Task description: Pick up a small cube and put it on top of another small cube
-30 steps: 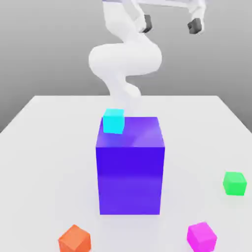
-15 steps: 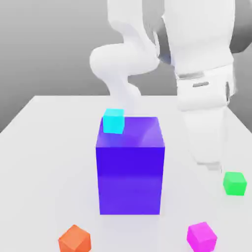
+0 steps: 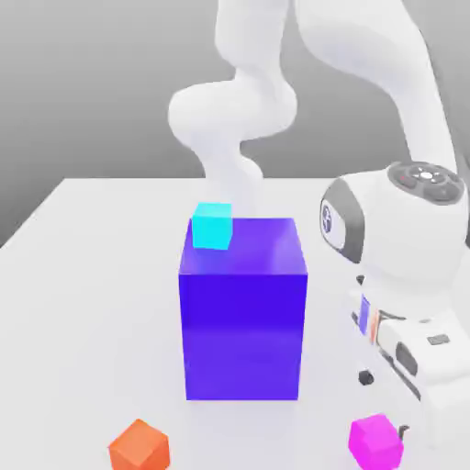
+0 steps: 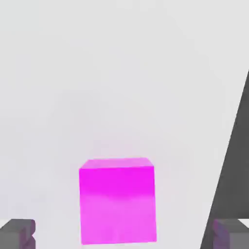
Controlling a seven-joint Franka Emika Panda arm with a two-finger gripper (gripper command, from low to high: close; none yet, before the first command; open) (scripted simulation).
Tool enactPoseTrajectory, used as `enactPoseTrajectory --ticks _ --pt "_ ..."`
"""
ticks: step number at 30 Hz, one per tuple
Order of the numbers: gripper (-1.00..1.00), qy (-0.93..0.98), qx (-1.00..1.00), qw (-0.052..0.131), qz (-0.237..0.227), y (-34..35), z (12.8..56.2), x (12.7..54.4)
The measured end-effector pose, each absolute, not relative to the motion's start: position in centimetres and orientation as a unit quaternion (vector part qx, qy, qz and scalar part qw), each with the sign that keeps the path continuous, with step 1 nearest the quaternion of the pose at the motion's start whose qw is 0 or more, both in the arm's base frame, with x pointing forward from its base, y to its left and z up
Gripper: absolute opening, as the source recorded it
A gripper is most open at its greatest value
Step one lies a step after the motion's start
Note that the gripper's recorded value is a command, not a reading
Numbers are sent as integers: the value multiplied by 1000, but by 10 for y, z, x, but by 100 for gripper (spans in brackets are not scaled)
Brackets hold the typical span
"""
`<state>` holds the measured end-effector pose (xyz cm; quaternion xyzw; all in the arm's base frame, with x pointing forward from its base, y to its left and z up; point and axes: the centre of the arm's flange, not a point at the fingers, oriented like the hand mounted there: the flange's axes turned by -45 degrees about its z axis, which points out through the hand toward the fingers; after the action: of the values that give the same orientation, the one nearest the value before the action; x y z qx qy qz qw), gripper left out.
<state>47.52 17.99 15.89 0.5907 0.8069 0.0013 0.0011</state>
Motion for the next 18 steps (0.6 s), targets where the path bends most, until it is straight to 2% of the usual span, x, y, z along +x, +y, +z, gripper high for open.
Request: enactPoseTrajectory --ticks 1,2,8,13,18 --pt "0 807 590 1 1 180 144 475" --pt "-100 808 590 1 0 179 133 474" --pt "-100 808 590 0 -1 179 128 473" --pt "-100 808 589 0 -1 180 180 474" --pt "-100 898 439 -20 -3 249 205 409"
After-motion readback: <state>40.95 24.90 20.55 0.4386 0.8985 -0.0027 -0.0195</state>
